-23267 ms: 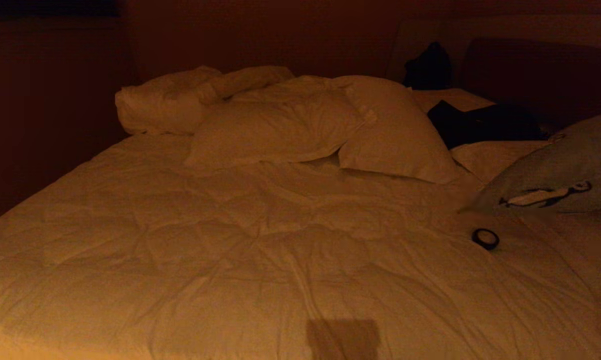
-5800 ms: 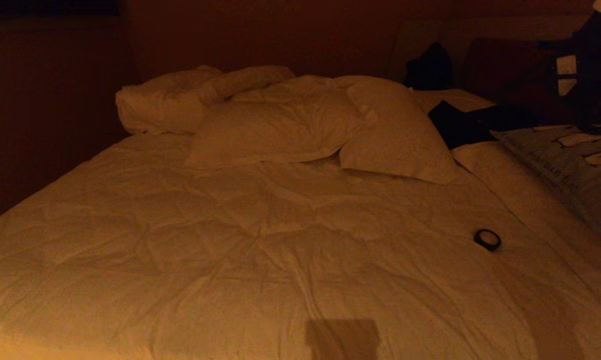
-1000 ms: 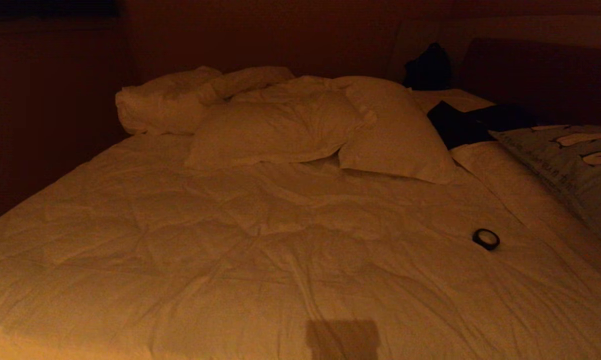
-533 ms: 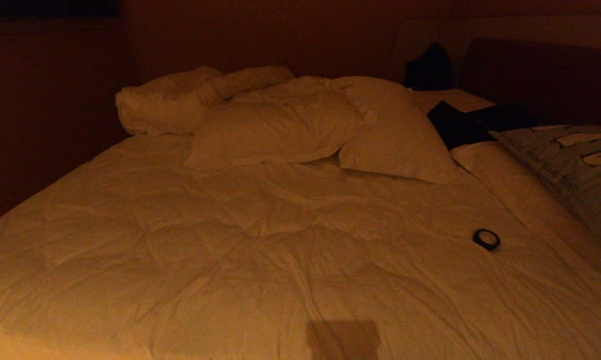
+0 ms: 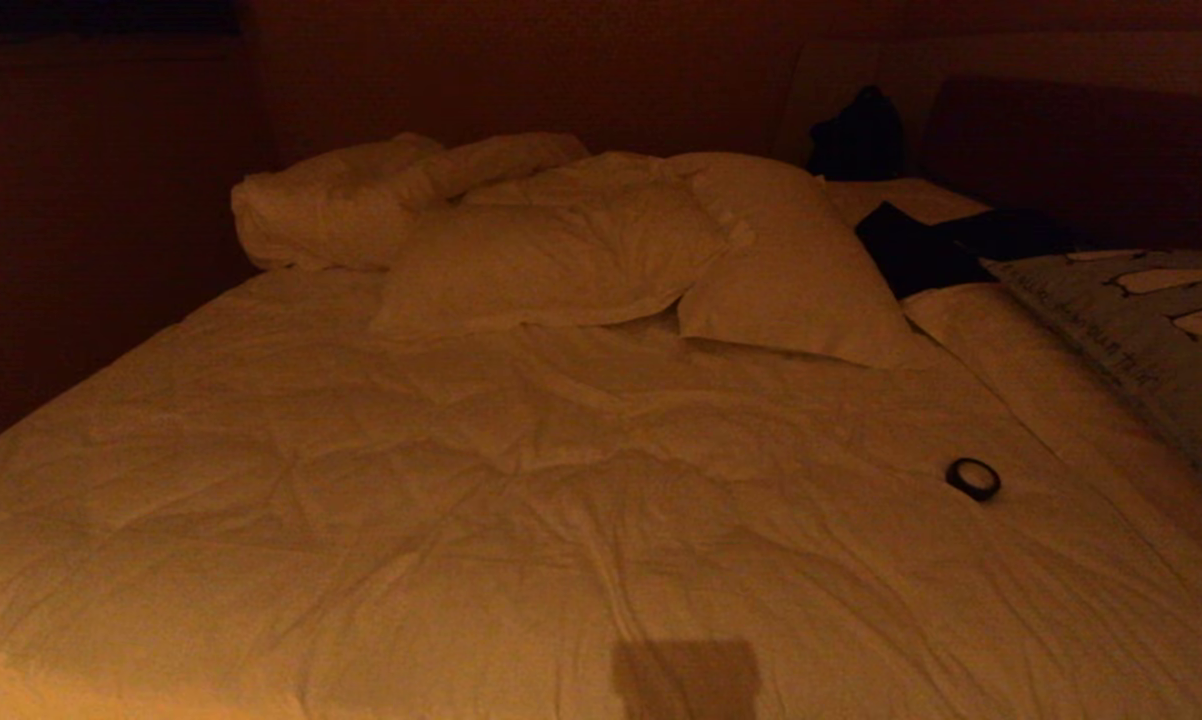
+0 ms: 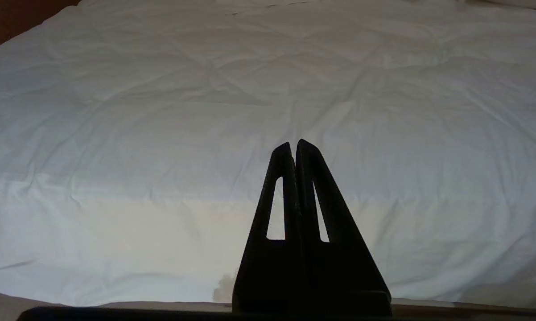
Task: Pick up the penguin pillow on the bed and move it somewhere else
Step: Pick up the pillow
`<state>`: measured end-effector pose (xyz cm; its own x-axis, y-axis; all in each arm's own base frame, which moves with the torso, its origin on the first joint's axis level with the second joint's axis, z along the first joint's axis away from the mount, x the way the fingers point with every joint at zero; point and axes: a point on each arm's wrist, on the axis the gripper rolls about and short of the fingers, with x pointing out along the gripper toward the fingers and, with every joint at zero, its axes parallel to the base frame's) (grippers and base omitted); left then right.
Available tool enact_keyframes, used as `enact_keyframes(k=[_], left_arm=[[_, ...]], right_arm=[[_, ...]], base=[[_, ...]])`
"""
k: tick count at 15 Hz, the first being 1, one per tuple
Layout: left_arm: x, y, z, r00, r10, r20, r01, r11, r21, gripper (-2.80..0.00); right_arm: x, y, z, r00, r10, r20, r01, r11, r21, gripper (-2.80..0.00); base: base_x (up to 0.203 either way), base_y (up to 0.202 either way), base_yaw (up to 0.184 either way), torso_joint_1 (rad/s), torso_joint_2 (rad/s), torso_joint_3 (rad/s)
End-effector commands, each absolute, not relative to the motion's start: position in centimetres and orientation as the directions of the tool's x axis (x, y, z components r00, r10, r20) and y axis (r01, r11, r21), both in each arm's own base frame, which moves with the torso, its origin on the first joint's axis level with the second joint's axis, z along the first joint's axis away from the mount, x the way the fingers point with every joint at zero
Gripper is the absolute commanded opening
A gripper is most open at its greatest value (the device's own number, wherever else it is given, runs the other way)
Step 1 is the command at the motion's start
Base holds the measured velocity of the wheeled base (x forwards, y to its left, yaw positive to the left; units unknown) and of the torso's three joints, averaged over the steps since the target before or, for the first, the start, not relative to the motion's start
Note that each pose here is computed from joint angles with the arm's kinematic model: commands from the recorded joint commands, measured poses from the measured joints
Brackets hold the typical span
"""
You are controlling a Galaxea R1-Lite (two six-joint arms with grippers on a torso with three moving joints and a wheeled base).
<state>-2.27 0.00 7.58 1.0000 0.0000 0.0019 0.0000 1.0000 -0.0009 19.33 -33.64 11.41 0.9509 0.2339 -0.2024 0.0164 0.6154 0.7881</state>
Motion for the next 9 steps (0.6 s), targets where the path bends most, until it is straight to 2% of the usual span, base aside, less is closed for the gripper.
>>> enact_keyframes(k=[1, 9], left_arm=[[-2.2, 0.0, 7.5, 1.0, 0.001, -0.002, -0.001, 1.0, -0.002, -2.8], [-2.2, 0.0, 7.5, 1.0, 0.0, -0.002, 0.0, 1.0, -0.002, -2.8]], right_arm=[[18.9, -33.9, 11.6, 0.955, 0.223, -0.197, 0.023, 0.606, 0.795, -2.8], [17.9, -36.2, 15.6, 0.976, 0.104, -0.192, 0.108, 0.535, 0.838, -2.8]], base=[[0.0, 0.0, 0.0, 0.0, 0.0, 0.0], [0.0, 0.0, 0.0, 0.0, 0.0, 0.0]])
